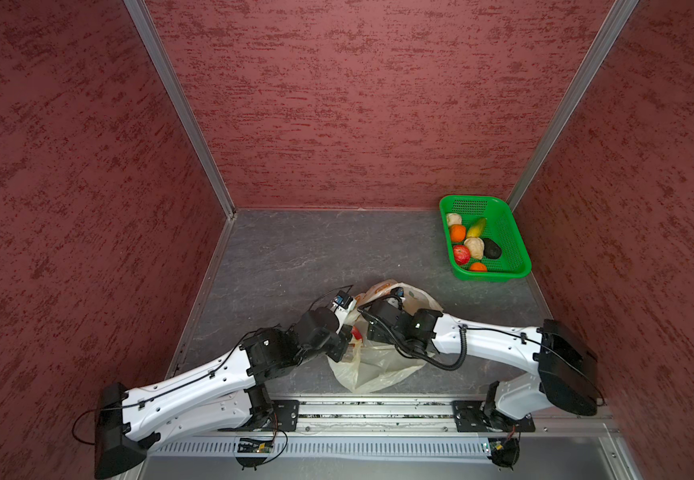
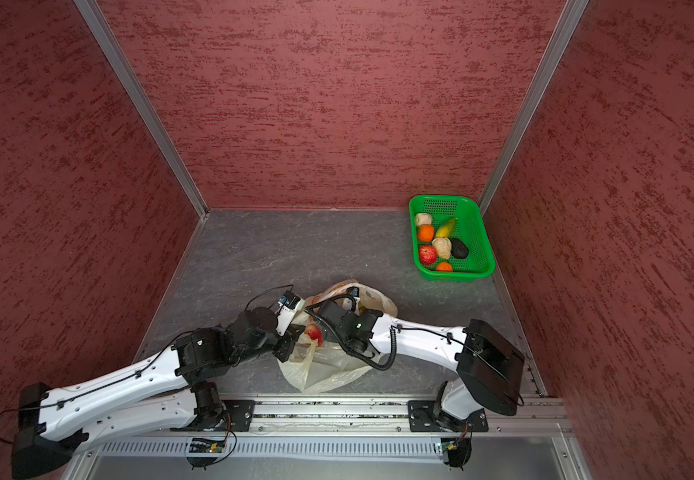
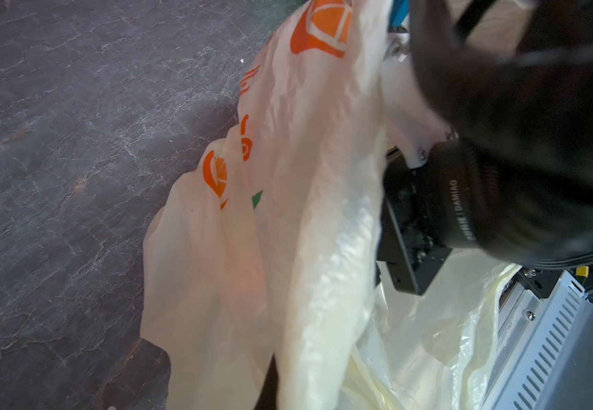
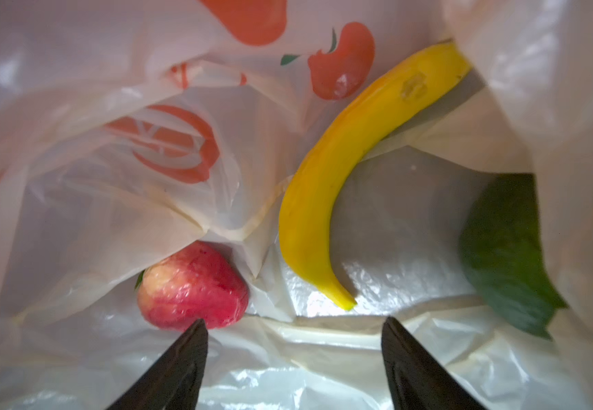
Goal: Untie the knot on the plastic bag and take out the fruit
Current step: 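Close the right gripper on the yellow banana inside the bag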
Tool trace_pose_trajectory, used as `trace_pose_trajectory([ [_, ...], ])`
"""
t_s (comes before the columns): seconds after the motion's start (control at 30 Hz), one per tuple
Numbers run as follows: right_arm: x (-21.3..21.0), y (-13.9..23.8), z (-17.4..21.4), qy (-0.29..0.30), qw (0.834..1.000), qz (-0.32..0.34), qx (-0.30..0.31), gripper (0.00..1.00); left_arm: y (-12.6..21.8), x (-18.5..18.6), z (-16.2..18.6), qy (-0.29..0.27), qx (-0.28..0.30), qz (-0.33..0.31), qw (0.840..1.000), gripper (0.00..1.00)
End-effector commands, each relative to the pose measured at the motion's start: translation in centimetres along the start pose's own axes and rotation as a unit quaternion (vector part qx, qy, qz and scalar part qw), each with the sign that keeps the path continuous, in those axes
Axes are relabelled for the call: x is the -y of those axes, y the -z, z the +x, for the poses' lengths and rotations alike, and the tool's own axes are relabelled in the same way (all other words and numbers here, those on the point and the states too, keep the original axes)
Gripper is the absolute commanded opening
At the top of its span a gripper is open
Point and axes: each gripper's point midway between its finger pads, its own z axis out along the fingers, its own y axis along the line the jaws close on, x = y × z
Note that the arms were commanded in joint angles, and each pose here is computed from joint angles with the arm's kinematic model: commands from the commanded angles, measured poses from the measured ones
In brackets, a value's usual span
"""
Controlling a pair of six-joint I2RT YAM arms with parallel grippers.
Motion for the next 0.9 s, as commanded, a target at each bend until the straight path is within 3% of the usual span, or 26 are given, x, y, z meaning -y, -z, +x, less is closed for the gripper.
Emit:
trace_pose_trajectory([
  [0.0, 0.2, -1.1, -1.6, -0.044, 0.998, 0.01, 0.035, 0.74, 0.4, 0.8, -1.2, 0.009, 0.016, 0.016, 1.0, 0.0],
  [0.13, 1.4, -2.4, -2.5, -0.043, 0.997, 0.039, 0.046, 0.7, 0.4, 1.0, -1.2, 0.008, 0.015, 0.02, 1.0, 0.0],
  [0.37, 1.0, -3.9, -4.1, -0.039, 0.997, 0.025, 0.058, 0.65, 0.3, 1.1, -1.1, 0.009, 0.011, 0.022, 1.0, 0.0],
  [0.63, 0.8, -6.6, -3.3, -0.036, 0.998, 0.027, 0.031, 0.63, 0.2, 1.3, -1.2, 0.006, 0.009, 0.026, 1.0, 0.0],
  [0.87, 0.4, -6.8, -3.2, -0.03, 0.999, 0.025, 0.023, 0.43, 0.1, 1.4, -1.1, 0.003, 0.006, 0.026, 1.0, 0.0],
])
